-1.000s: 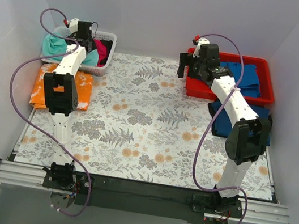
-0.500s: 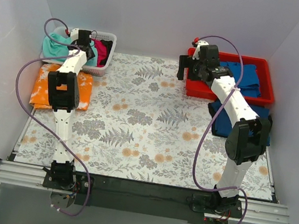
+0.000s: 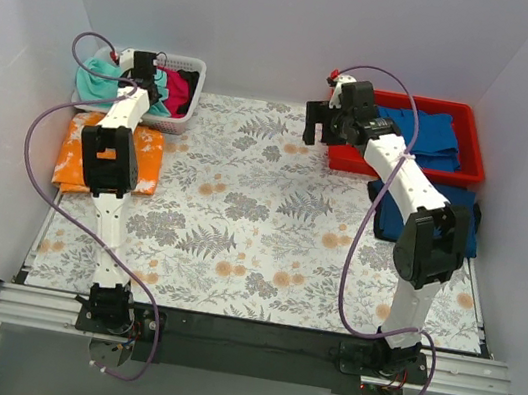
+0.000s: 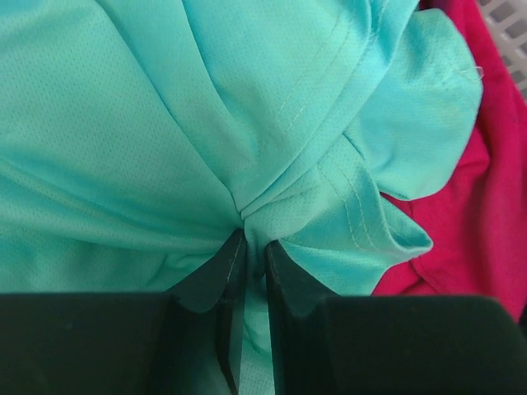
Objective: Fold and stack the t-shirts
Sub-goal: Grab crumpled tshirt from bin with the left arm, then move the tshirt to the center of the board
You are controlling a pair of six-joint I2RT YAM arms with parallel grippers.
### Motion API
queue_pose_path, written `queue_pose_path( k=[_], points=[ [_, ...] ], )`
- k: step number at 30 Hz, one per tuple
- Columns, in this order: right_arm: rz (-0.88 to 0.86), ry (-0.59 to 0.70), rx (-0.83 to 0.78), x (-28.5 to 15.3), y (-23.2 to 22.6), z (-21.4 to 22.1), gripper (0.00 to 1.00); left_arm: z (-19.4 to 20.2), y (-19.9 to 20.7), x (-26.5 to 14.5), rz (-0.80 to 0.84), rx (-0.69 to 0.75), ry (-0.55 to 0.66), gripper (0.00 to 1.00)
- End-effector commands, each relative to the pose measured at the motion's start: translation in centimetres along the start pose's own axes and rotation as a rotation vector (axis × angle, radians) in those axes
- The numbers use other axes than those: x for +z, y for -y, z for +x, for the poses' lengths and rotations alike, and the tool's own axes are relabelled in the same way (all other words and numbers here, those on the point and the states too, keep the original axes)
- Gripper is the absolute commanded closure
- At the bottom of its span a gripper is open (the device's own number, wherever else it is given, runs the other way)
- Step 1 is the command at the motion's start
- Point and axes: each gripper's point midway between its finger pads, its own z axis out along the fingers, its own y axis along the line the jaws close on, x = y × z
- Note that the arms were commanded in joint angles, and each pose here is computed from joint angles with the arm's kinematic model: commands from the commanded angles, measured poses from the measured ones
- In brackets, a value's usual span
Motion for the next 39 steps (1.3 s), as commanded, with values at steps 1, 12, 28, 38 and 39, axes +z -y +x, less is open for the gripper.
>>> queue_pose_path(
  k=[1,12,28,38,39],
  points=[
    [-0.014,0.013,-0.001,0.3,-0.7,-0.9,0.02,-6.2,1.8,-5.3,0.092,-0.062,0.095,1.0],
    [0.01,0.042,-0.005,0.6,-0.7,-2.1,0.02,-14.5,2.9,-15.2,0.226,-0.146,0.244,1.0],
    [0.153,0.151,0.07,-1.9,1.4,-4.7,0.02,-23.5,7.3,-39.4,0.856,-0.17,0.39,1.0],
    [0.173,0.341,-0.03,-8.2,1.5,-7.8,0.02,-3.5,8.3,-45.9,1.196,0.053,-0.126,1.0],
    [0.169,0.305,-0.014,-8.0,1.4,-7.0,0.02,0.6,8.8,-45.9,1.199,0.119,-0.232,1.0]
  ],
)
